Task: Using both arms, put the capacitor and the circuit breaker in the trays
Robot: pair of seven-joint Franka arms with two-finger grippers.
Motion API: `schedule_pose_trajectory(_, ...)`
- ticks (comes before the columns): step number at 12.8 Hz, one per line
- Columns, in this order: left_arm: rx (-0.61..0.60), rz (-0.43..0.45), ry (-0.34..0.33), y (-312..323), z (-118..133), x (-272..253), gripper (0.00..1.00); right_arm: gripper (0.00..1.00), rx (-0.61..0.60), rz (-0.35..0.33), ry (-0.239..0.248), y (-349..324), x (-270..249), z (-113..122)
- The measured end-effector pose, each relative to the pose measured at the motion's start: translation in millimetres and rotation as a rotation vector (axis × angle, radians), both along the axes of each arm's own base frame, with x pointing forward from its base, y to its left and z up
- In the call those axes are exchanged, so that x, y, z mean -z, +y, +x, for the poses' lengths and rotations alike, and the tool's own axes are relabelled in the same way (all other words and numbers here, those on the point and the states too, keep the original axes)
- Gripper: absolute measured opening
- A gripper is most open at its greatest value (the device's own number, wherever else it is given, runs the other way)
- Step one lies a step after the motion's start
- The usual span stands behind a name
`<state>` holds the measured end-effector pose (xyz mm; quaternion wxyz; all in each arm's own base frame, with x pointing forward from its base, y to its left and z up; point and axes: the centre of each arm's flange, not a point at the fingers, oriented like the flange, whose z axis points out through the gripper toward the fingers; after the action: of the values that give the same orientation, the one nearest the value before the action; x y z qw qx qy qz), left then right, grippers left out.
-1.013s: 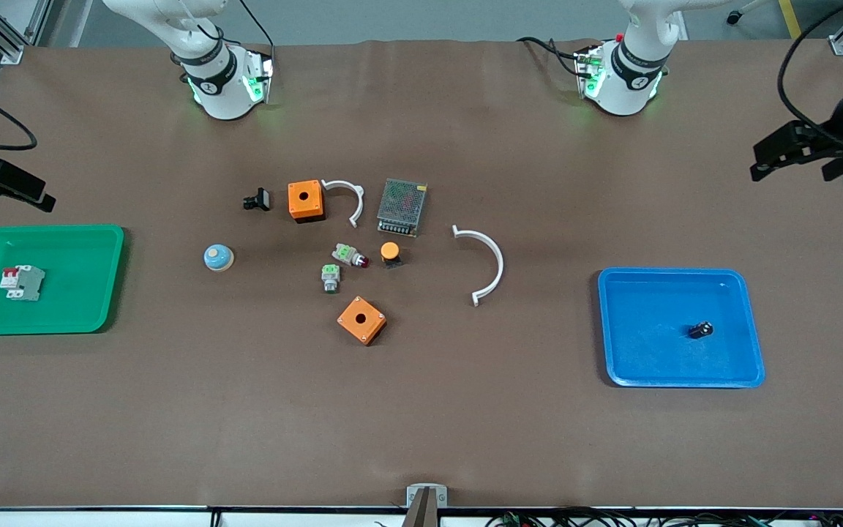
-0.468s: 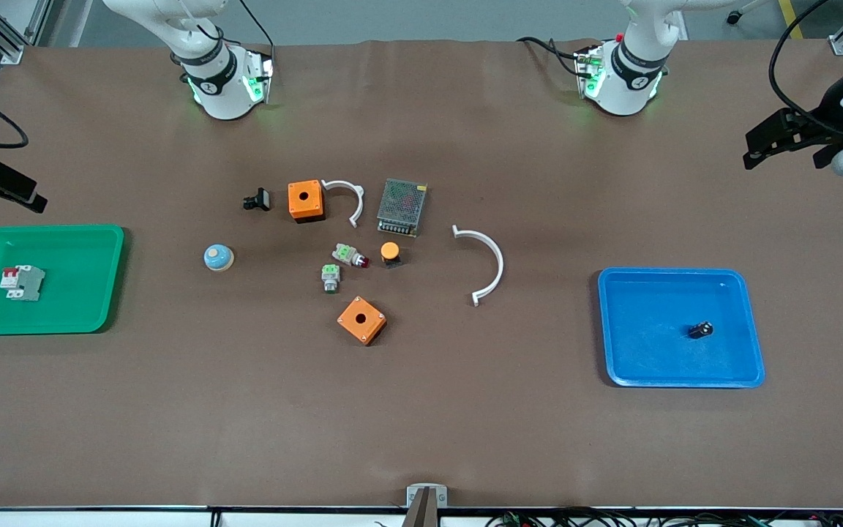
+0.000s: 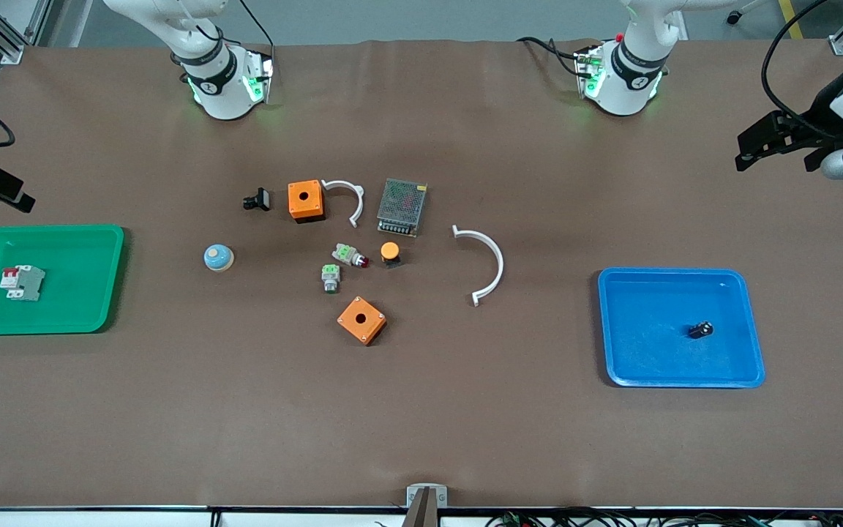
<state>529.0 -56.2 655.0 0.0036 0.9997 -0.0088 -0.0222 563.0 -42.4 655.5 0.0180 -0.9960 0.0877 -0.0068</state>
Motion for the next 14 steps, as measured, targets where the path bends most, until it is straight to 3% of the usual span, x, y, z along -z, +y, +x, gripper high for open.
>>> schedule_pose_trajectory(14,0.003,0.000,0.011,-0.8,3.2,6.9,1.00,1.00,-0.003,0.000,-0.002,1.4,-0.7,0.1)
